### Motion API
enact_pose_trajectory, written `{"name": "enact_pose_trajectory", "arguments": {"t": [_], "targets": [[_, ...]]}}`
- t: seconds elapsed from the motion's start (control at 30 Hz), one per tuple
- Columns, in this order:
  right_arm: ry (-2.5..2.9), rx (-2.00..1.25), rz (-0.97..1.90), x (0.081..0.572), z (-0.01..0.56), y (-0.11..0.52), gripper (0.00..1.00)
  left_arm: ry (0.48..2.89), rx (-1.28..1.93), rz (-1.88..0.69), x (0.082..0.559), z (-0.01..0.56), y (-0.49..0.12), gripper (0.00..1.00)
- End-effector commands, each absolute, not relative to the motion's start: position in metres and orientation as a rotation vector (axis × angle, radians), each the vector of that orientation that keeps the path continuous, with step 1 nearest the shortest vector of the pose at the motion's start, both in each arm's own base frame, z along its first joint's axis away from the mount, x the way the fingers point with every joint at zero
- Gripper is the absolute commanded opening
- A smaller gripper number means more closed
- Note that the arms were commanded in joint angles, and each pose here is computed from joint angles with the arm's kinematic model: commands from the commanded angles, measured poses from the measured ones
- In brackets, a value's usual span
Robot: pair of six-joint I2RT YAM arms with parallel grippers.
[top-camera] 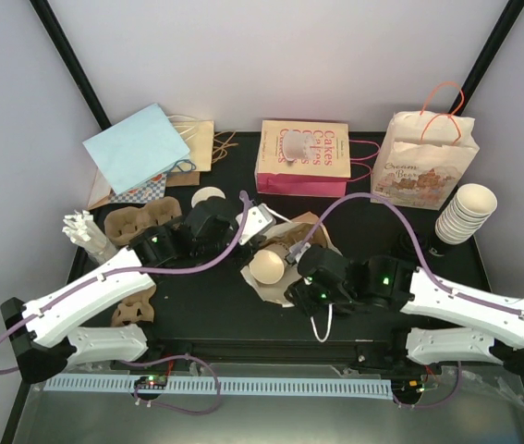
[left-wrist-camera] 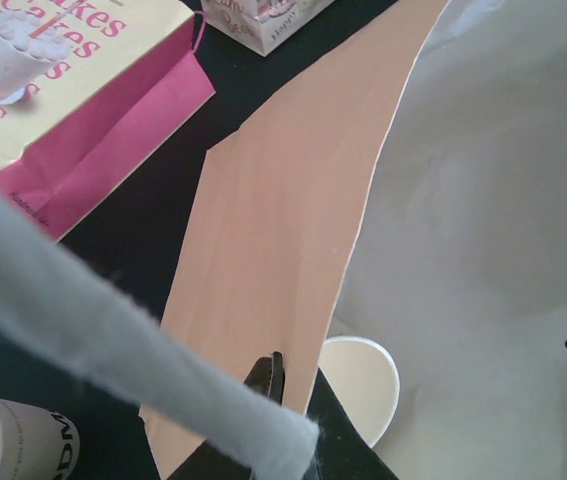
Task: Pack the takeout coffee
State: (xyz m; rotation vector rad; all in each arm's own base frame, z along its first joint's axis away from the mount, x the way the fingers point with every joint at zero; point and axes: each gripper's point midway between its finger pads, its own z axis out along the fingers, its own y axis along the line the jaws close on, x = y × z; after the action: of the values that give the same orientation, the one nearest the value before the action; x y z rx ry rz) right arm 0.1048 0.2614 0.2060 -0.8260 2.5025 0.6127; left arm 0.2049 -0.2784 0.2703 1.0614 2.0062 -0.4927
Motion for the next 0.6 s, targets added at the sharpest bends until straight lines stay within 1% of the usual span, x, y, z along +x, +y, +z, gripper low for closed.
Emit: {"name": "enact_pose_trajectory", "arguments": {"t": [0.0,0.17,0.3,0.47,0.57], "targets": [[2.447,-0.732,0.587,0.111,0.207,0.267,0.41,1.912,1.014,-0.586,0.193,0.295,-0.285,0.01],[2.395,-0.716,0.534,0.109,0.201,0.269,0.41,1.9,1.022,-0.629,0.18,0.289,-0.285,0.02],[2.349,-0.702,0.552,0.111,0.201,0.274,0.41,1.88,1.033,-0.652,0.171,0.288,-0.285,0.02],[2.288,-0.679,0.568,0.118,0.21,0.279,0.41,1.849,1.05,-0.663,0.165,0.29,-0.286,0.02],[2.276,-0.638,0.507,0.127,0.216,0.277,0.42,1.84,1.051,-0.661,0.165,0.292,-0.288,0.02]]}}
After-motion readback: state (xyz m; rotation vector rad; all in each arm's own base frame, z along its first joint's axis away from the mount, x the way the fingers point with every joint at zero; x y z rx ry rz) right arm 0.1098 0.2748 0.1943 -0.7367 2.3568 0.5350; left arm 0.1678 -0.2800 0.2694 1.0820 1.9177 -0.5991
